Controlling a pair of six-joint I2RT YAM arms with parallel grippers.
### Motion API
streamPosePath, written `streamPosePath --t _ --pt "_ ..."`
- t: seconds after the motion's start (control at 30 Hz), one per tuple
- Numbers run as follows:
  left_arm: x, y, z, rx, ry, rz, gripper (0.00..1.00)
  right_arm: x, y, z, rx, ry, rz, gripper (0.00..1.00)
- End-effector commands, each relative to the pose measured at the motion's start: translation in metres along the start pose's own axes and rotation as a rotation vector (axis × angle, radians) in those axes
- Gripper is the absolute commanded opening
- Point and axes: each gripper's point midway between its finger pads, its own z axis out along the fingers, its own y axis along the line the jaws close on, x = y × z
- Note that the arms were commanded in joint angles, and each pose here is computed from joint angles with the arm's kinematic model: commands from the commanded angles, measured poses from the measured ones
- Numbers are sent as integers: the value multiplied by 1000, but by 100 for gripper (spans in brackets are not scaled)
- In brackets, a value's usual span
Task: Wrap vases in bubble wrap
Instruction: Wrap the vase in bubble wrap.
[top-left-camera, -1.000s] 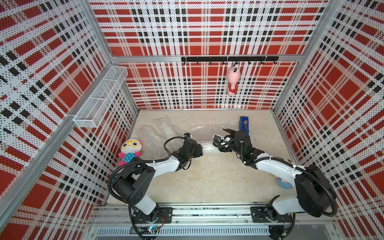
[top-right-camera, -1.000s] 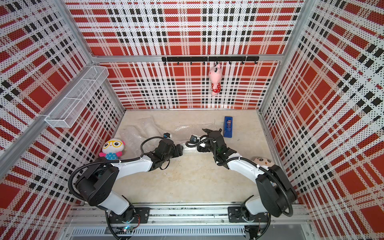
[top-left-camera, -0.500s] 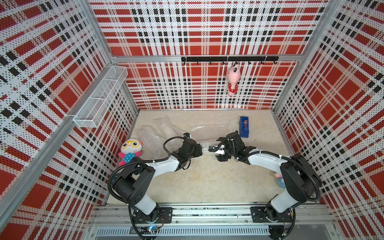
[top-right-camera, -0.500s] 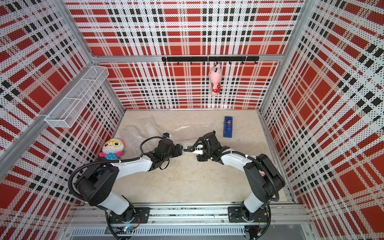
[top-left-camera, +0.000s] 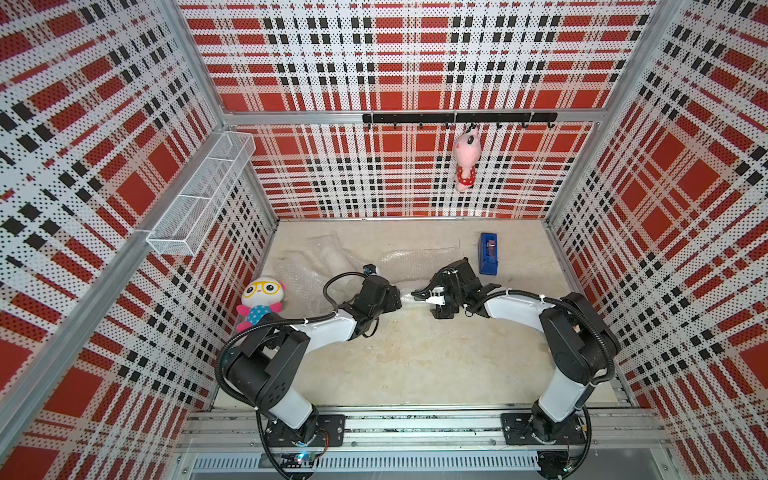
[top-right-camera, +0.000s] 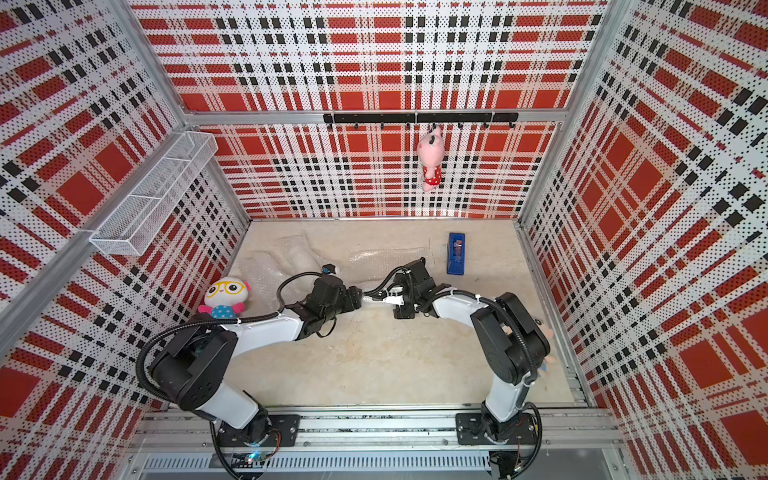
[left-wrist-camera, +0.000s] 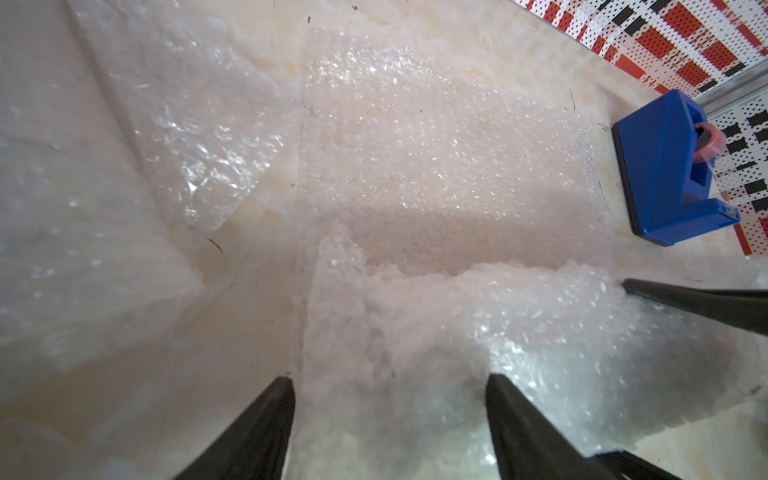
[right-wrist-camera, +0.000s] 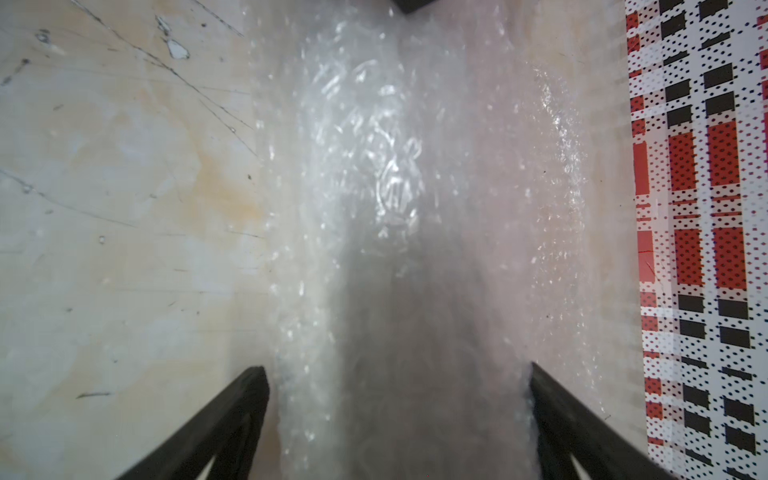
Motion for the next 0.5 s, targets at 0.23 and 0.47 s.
streamPosePath --t 0.23,0.47 --pt "-7 11 12 -38 17 16 76 29 22 23 -81 86 19 89" --pt "-33 12 0 -34 -37 -7 77 27 18 22 -75 102 84 76"
